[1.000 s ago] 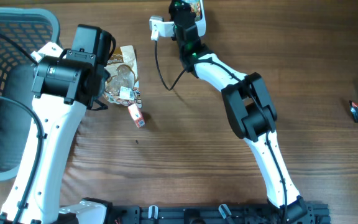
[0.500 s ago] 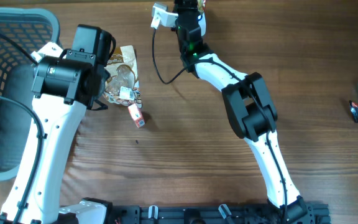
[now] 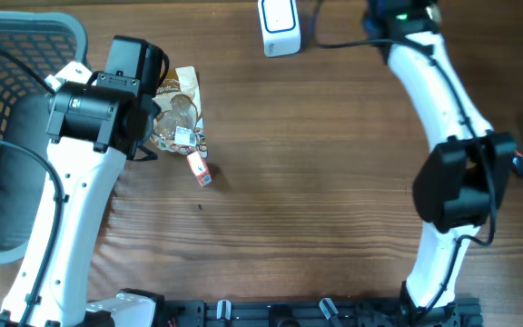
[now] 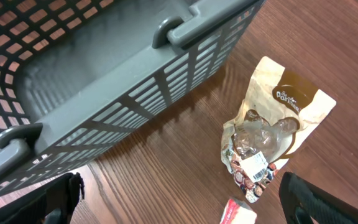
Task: Scan the item barcode
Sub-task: 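Carry the jar to the right table edge and release it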
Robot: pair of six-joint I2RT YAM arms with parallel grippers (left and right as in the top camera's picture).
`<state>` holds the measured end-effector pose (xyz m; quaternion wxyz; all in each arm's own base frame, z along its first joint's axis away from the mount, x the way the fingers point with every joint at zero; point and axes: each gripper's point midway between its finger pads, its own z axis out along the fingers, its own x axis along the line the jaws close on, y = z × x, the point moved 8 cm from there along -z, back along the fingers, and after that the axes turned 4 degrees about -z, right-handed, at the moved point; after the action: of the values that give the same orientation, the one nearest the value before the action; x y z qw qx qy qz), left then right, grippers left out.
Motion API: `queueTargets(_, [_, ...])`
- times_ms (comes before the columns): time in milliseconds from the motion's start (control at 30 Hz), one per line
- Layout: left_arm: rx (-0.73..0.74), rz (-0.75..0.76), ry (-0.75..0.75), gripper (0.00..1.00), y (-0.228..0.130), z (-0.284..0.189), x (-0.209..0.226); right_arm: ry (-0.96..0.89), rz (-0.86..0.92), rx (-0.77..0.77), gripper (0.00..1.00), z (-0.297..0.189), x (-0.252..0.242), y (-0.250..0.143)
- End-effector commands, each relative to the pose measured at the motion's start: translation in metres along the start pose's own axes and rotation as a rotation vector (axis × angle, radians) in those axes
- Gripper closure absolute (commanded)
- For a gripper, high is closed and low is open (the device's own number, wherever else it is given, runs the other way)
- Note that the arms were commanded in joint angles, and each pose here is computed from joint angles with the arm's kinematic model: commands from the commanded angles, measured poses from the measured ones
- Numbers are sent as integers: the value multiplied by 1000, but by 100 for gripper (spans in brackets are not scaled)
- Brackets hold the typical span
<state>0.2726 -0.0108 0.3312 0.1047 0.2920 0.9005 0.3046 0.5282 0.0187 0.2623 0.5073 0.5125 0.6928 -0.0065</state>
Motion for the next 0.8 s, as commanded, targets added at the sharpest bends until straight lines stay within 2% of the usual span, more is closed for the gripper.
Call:
queueTargets(0, [3,-16,7,0,0,2,0,167,387,127,56,37,-30,-46])
queueTargets(167, [3,-16,7,0,0,2,0,218,585,356,61,95,-81,-149])
queueTargets(267, [4,-16,7,0,0,2,0,190,671,489,60,127,-86,-240])
queueTargets(433, [3,-16,7,0,0,2,0,112,754,580,50,141,-85,-330])
queueTargets(467, [4,-16,7,0,0,2,0,101,765,589,35,142,-90,-338])
queueTargets(500, [4,-16,7,0,0,2,0,100,745,586,0,141,-95,-340])
queueTargets(567, [4,-16,7,0,0,2,0,104,776,496,0,134,-117,-315])
queueTargets(600, [3,-16,7,0,0,2,0,60,779,410,0,115,-144,-288])
queueTargets(667, [3,-16,7,0,0,2,0,24,791,311,0,90,-168,-259])
queueTargets(700, [4,-16,7,0,0,2,0,9,788,221,0,61,-183,-231])
queueTargets(767, [3,-16,7,0,0,2,0,98,756,86,0,21,-179,-184])
